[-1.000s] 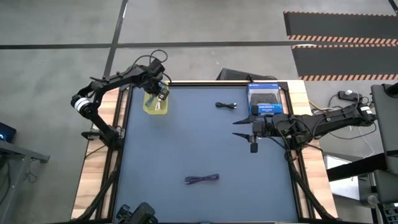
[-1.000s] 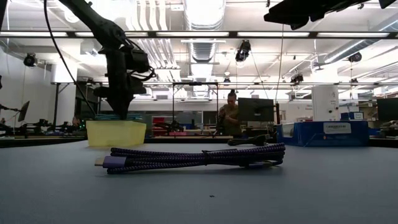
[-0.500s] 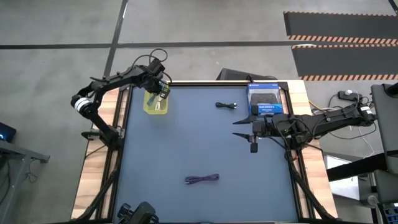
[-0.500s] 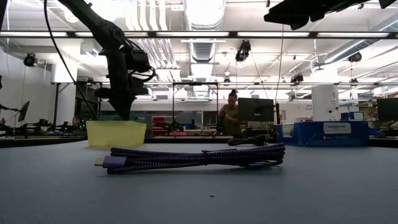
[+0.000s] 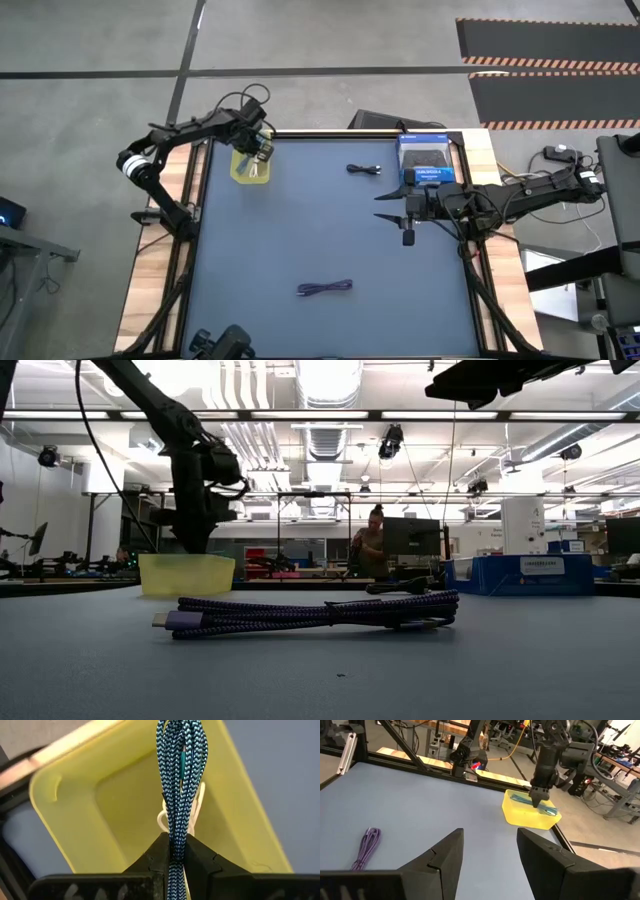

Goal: Pick and place USB-C Cables
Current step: Put the blue black charger cable into the yellow bin

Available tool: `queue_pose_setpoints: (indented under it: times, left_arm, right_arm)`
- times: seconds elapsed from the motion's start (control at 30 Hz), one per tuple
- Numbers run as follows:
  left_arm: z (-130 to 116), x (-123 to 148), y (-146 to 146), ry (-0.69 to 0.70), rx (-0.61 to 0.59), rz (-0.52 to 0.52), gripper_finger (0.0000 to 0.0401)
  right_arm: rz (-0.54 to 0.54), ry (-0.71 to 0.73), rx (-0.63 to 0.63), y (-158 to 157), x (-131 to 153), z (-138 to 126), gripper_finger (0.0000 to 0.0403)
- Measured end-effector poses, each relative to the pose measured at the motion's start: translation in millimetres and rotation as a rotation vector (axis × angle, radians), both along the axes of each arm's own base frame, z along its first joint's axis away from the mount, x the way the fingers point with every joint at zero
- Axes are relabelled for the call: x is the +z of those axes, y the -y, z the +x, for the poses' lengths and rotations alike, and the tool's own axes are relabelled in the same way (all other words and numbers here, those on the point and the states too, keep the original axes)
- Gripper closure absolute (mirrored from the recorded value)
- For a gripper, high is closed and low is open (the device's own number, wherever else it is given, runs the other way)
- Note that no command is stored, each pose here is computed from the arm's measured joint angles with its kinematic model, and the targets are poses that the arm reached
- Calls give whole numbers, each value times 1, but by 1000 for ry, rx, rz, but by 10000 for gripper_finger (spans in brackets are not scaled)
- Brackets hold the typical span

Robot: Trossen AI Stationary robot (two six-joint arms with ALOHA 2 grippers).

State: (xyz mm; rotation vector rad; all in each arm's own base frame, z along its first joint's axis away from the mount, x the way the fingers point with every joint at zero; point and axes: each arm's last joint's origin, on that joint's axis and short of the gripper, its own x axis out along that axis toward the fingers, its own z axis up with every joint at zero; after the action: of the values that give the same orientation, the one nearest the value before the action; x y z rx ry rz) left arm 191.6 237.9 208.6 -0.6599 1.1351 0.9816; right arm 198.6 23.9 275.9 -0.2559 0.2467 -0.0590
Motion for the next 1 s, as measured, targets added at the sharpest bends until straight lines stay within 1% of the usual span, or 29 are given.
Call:
queue_pose_setpoints:
  times: [0.2,0.43,1.0]
  left_arm:
    - [-4,-13,5,-15,12,-24,379]
    - [-6,-22,7,-6,24,-18,379]
    - [-6,-26,7,2,25,-8,379]
  right_arm:
    - [0,0,0,0,0,0,225]
    - [0,0,0,0,0,0,225]
    - [0,0,0,0,0,0,225]
